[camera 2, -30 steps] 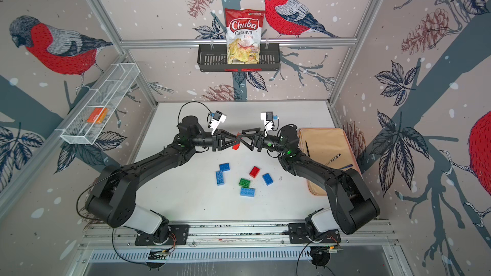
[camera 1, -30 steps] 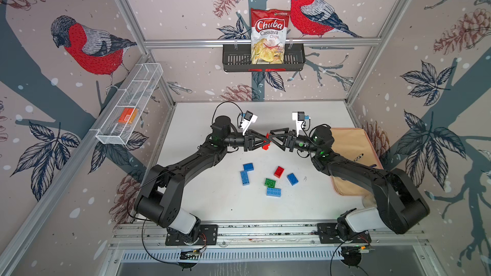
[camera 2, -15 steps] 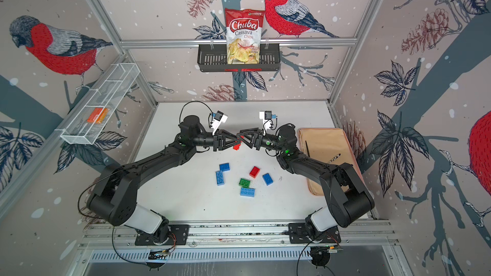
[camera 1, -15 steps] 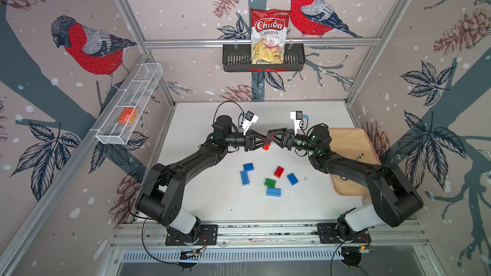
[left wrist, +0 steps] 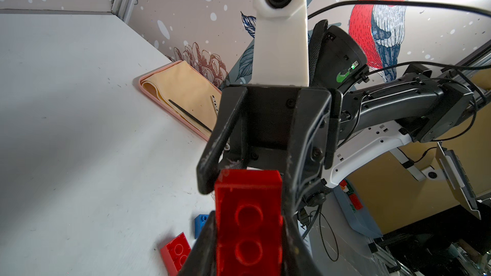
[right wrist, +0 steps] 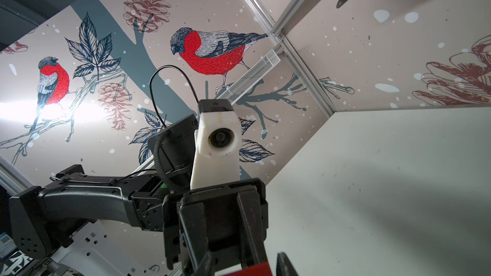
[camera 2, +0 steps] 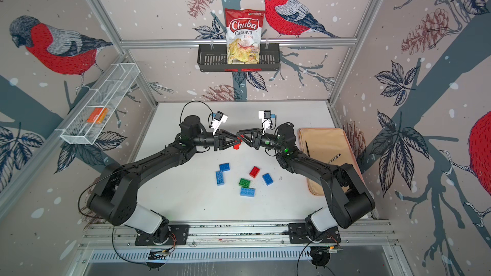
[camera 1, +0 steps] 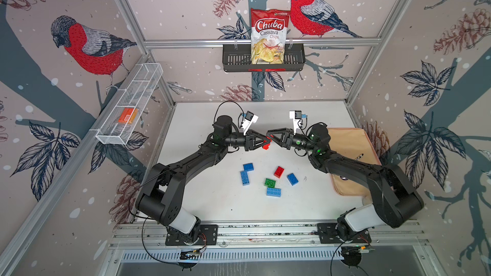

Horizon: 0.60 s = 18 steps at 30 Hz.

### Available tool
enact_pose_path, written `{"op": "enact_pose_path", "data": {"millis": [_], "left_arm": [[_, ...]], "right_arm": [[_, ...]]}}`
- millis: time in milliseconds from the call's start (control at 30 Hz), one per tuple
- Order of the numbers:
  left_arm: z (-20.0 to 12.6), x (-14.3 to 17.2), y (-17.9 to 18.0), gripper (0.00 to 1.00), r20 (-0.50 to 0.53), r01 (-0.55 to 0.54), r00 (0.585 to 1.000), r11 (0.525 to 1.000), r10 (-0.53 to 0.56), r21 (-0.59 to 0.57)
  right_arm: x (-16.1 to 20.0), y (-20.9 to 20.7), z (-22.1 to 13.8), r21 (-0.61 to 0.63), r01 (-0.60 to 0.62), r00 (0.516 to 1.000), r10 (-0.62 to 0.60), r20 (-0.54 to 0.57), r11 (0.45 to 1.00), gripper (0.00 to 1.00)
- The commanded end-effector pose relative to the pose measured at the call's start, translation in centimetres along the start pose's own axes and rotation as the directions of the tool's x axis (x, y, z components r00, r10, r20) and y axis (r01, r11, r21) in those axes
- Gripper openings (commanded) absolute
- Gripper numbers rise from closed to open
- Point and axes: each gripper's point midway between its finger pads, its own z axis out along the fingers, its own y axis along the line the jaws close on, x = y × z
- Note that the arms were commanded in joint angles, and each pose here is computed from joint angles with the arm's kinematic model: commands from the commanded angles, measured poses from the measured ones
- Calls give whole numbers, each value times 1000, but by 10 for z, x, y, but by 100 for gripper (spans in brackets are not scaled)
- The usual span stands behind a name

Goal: Assemble a rectangle with lego
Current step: Adjust the lego brick at the center of the board.

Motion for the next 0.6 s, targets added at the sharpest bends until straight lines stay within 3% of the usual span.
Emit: {"op": "enact_pose_path", "data": {"millis": [0, 167, 267, 367, 467, 567], "left_arm": [[-2, -5, -2, 30, 2, -54, 999, 998, 54, -12], [-7, -7, 8, 62, -7, -85, 996, 988, 85, -129], [-16, -11, 13, 71, -19, -128, 992, 964, 128, -231], [-28, -21, 24, 73, -16, -164, 985, 915, 170, -370], [-53, -35, 48, 73, -7, -174, 977, 785, 211, -594], [-85, -42, 68, 72, -61, -204, 964, 577, 257, -791]], "right_arm": [[-5, -16, -1, 95, -9, 1000, 6, 28, 995, 38], [-8, -33, -5, 194, -23, 999, 16, 41, 981, 38], [-11, -45, -11, 266, -41, 998, 29, 49, 963, 38], [-15, -60, -17, 348, -56, 998, 40, 53, 936, 38], [-13, -90, -27, 518, -64, 998, 61, 23, 853, 38], [-2, -126, -44, 690, -64, 993, 116, -30, 721, 38]]}}
